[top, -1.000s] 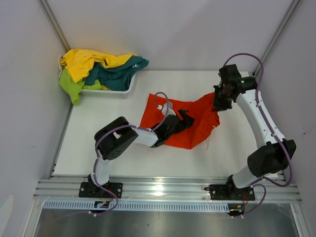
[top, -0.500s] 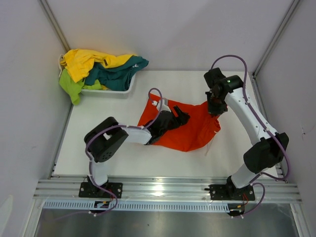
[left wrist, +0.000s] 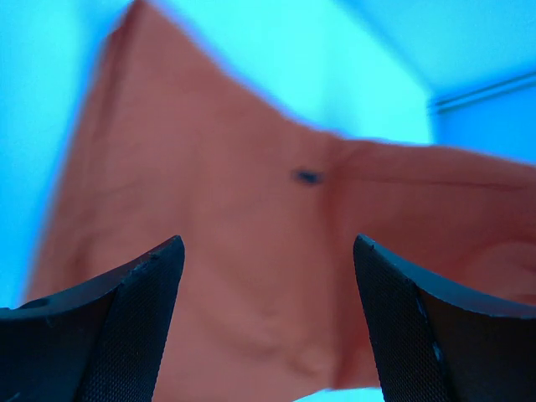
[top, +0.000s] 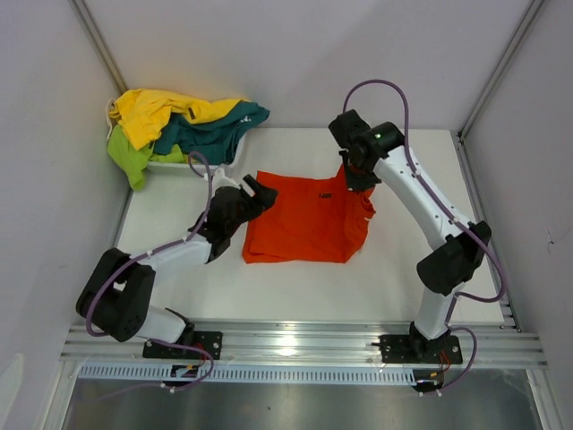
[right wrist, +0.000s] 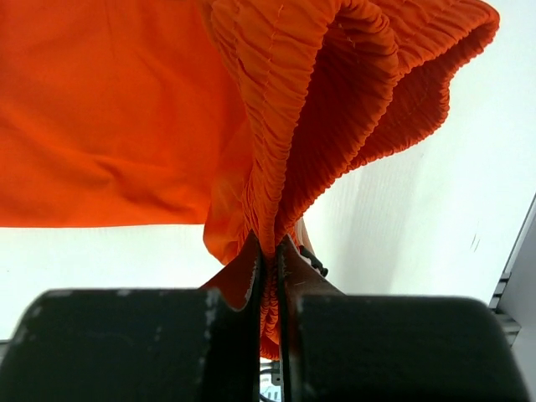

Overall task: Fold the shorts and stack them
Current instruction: Fold the shorts

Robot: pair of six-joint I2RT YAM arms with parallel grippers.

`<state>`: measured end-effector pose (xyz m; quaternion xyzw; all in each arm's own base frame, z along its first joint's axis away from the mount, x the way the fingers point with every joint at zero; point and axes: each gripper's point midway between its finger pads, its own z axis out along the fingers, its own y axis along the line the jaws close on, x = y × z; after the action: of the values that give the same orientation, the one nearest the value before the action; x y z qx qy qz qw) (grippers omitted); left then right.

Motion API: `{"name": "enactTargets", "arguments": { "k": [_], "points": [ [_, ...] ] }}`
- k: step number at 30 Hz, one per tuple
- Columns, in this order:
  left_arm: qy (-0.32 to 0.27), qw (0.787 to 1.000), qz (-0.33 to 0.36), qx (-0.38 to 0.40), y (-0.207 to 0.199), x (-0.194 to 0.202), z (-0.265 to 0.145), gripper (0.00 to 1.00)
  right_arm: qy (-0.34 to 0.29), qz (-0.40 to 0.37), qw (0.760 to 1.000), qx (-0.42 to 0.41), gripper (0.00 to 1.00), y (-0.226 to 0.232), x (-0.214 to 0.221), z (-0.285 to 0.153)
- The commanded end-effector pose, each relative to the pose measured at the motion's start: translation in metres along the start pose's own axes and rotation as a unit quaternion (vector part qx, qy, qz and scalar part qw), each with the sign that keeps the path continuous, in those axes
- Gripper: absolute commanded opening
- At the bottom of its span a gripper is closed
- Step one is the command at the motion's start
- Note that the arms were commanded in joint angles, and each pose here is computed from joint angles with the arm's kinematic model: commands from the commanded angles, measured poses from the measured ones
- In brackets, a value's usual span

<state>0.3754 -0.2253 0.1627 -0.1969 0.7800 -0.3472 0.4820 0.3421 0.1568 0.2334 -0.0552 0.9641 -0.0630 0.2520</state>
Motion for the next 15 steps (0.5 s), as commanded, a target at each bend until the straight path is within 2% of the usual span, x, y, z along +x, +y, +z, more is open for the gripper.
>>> {"name": "enactTargets", "arguments": {
  "k": [1, 8, 12, 15],
  "points": [
    [0.031, 0.997, 0.028, -0.059, 0.057, 0.021, -0.015, 0.84, 0.026, -0.021, 0.999, 0.033, 0.0, -0.006, 0.008, -0.009],
    [0.027, 0.991, 0.01, -0.134, 0.133, 0.03, -0.037, 0.82, 0.029, -0.053, 0.997, 0.046, 0.0, 0.013, 0.001, 0.0],
    [0.016, 0.987, 0.015, -0.161, 0.15, 0.027, -0.043, 0.82, 0.031, -0.059, 0.997, 0.049, 0.0, 0.017, 0.001, 0.004],
    [0.031, 0.985, 0.017, -0.171, 0.158, 0.036, -0.04, 0.81, 0.028, -0.064, 0.997, 0.043, 0.0, 0.027, -0.001, 0.007]
  ]
}}
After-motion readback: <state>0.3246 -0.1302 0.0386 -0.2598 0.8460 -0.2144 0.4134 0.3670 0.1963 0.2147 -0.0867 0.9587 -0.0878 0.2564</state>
